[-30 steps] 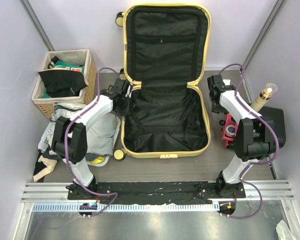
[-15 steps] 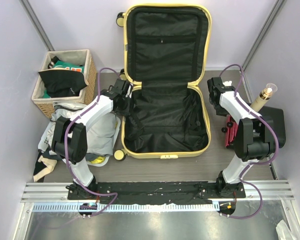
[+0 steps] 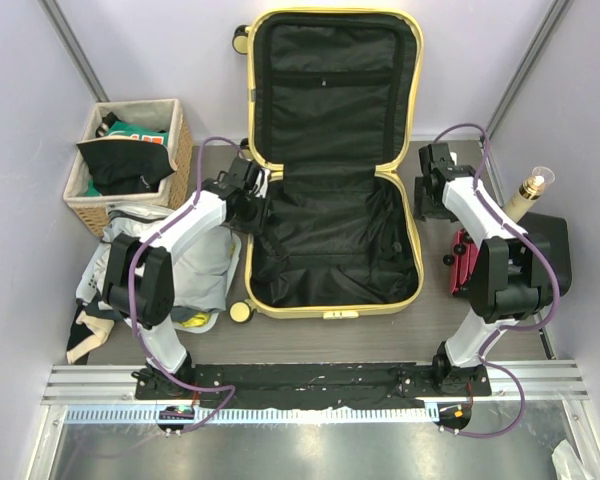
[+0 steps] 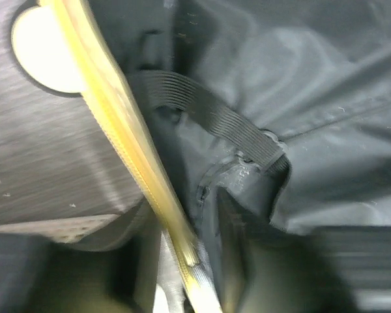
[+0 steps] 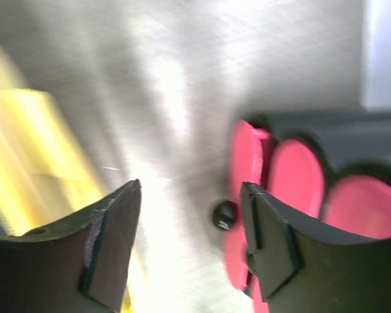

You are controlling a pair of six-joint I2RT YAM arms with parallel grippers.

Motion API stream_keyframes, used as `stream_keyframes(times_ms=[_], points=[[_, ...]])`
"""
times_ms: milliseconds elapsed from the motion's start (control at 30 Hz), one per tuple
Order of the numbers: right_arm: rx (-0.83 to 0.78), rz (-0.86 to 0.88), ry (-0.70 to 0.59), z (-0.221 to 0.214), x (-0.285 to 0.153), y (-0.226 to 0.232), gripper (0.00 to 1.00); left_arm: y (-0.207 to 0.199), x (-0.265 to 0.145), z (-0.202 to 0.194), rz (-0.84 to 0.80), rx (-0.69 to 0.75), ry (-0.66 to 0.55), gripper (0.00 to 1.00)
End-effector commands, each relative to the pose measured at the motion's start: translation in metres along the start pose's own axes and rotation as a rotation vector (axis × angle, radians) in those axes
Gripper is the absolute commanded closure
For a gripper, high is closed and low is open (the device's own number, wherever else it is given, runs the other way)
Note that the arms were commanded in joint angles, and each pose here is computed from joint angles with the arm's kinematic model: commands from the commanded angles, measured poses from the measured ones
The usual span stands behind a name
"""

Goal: Open, take out, and arrange the luggage

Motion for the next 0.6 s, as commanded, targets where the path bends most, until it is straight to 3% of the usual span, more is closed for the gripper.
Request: stream_keyframes(times_ms=[0,67,133,167,200,400,467,567], points=[[0.046,0.268,-0.163,0.036,-0.032,0.013,0.24,-0.006,-0.032,0.016,-0.148,0.027,-0.110,0.43],[0.042,0.339,-0.193,0.046,-0.037,0.019,0.21,0.002,-0.042,0.025,-0.151,-0.009,-0.151,0.25],[0.047,0.389,-0.223,0.058,-0.043,0.023,0.18,0.008,-0.055,0.038,-0.143,-0.026,-0.208,0.15],[0.046,0.408,-0.235,0.063,-0.043,0.026,0.17,0.010,-0.059,0.042,-0.138,-0.031,-0.233,0.03],[0.051,0.429,-0.261,0.071,-0.049,0.027,0.16,0.012,-0.068,0.053,-0.135,-0.038,-0.279,0.00],[0.135,0.590,-0.386,0.106,-0.102,0.026,0.16,0.047,-0.106,0.090,-0.068,-0.156,-0.416,0.00],[0.168,0.632,-0.438,0.112,-0.127,0.019,0.16,0.060,-0.142,0.103,0.035,-0.196,-0.513,0.00],[0.204,0.716,-0.582,0.114,-0.177,0.000,0.15,0.060,-0.202,0.109,0.112,-0.201,-0.752,0.00]])
Point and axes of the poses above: each gripper's point midway between its finger pads, its own x axis out along the fingers, its own y axis along the line the jaws close on, z = x × y, the point moved 10 cm from there along -x, back along the fingers, and after that the axes turned 9 degrees about x, right-handed, at the moved point
